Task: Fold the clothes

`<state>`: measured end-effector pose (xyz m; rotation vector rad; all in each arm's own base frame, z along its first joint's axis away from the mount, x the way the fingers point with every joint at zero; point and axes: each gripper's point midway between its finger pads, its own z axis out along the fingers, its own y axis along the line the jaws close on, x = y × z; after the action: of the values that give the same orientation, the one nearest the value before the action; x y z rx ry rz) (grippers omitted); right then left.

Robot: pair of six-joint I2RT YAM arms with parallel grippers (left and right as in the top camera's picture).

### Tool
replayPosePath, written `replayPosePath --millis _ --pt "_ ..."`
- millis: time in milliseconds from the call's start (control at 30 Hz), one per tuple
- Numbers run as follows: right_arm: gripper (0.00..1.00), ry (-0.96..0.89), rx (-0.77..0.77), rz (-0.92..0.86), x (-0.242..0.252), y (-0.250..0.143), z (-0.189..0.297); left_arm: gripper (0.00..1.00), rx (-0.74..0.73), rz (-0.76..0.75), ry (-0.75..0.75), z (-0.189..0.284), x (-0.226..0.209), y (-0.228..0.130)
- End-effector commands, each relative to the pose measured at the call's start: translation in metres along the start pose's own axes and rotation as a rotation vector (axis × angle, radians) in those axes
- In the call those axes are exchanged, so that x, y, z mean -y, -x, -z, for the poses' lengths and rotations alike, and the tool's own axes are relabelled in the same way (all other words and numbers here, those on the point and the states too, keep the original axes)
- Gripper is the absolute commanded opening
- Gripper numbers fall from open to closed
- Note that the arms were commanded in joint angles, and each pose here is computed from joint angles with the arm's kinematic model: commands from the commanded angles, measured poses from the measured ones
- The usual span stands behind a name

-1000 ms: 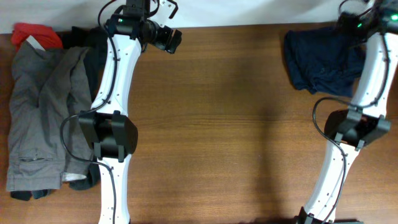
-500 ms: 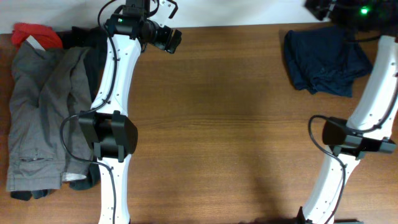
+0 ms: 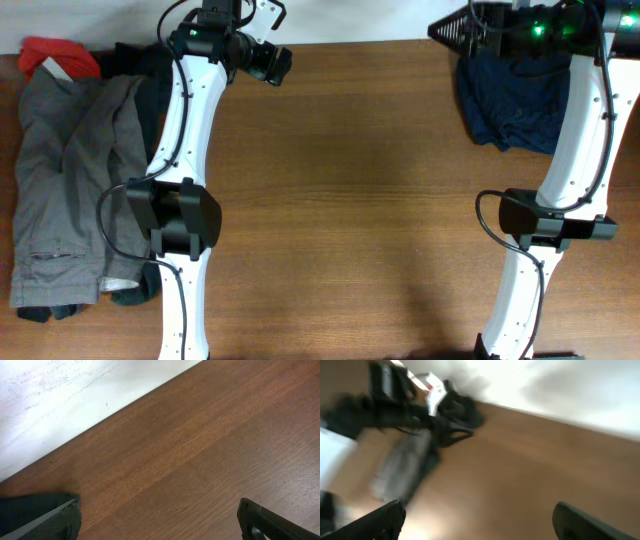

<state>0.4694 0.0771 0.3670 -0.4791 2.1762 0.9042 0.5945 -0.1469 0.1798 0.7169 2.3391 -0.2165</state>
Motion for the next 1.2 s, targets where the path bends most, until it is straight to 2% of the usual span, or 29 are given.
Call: replayPosePath --millis 0,233,333,600,667,767,833,1000,1100,1167 --pt "0.99 -0.140 0.007 0.436 -0.030 0.017 0.005 0.99 0.005 0.006 -0.008 0.000 0.003 0.002" --pt "0.99 -0.243 0.152 0.652 -0.097 0.056 0.038 0.99 0.006 0.006 -0.008 0.000 0.003 0.002" --pt "0.98 -0.340 0.162 0.674 -0.106 0.060 0.056 0.99 0.005 0.006 -0.008 0.000 0.003 0.002" --pt "0.99 -0.402 0.293 0.733 -0.114 0.053 0.078 0.99 0.005 0.006 -0.008 0.000 0.003 0.002" --pt "0.99 -0.417 0.365 0.674 -0.108 0.045 0.084 0.99 0.005 0.006 -0.008 0.000 0.003 0.002" --pt "0.98 -0.436 0.459 0.578 -0.095 0.019 0.092 0.99 0.005 0.006 -0.009 0.000 0.003 0.002" --pt "0.99 -0.446 0.477 0.575 -0.090 -0.002 0.091 0.99 0.005 0.006 -0.008 0.000 0.003 0.002" --pt "0.99 -0.462 0.499 0.565 -0.084 -0.074 0.087 0.99 0.005 0.006 -0.008 0.000 0.003 0.002" --pt "0.99 -0.494 0.558 0.433 -0.070 -0.114 0.088 0.99 0.005 0.006 -0.008 0.000 0.003 0.002" --pt "0.99 -0.507 0.587 0.412 -0.064 -0.140 0.087 0.99 0.006 0.006 -0.009 0.000 0.003 0.002"
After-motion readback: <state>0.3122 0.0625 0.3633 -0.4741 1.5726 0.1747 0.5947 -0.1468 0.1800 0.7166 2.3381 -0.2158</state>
